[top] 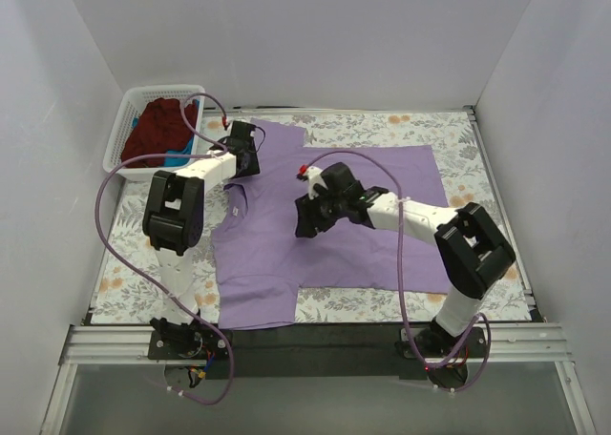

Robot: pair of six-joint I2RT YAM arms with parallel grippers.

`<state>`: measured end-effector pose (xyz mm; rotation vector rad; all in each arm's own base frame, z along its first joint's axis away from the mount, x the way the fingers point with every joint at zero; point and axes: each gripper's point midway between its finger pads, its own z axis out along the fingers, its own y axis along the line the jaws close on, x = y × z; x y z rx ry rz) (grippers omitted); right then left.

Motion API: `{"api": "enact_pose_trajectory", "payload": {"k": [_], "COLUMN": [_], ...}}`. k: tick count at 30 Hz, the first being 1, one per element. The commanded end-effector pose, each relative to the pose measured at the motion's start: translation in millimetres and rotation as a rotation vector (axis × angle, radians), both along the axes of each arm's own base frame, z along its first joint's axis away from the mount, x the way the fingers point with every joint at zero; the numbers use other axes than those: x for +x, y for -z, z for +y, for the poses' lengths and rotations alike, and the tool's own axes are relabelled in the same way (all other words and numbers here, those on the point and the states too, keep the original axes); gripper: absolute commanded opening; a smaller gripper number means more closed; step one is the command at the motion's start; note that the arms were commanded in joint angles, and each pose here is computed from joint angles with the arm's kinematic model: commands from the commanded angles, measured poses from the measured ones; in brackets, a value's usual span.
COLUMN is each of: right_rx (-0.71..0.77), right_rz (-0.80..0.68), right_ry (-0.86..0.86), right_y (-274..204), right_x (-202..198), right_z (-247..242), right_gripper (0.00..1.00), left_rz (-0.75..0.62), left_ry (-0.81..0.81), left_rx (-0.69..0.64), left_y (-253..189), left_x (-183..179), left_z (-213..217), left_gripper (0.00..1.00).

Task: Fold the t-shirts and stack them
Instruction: Flatten the tshirt out

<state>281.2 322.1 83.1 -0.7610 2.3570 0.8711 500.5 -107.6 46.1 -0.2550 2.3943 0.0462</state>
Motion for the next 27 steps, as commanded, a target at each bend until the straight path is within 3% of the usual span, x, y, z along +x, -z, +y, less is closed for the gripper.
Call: {"api": "enact_pose_trajectory", "payload": {"k": [1,6,14,20,27], "right_rx": [0.082,0.050,-0.144,-0.362,-0.502], "right_rz": [-0.107,-0.075,-0.077,-0.094,-0.090], "right_ry": [-0.243,-0.508,-0.777,-0.873,-0.879], "right_y": [-24.1,-4.8,33.2,61.3,69.9], "right_x": [-32.9,-90.4,-151.8,-170.7,-169.5], "right_z": [63.4,96.7,90.0,66.2,28.1], "right_gripper": [0.60,0.60,0.61,0.62,0.62], "left_rz": [-0.022,-0.004,0.030,0.001,-0.031], "left_ry": [-0.028,-0.040,-0.015,0.053,0.104], "left_rx": [0.071,0.095,0.128,0.129,0.149], "left_y": [-4.9,5.8,29.2,34.6,29.6], "left_x": [8.4,11.9,18.9,32.8,45.7], "left_z": [18.2,28.2,36.9,30.6,27.3], "left_gripper": [0.43,0.43,0.50,0.52,0.57]}}
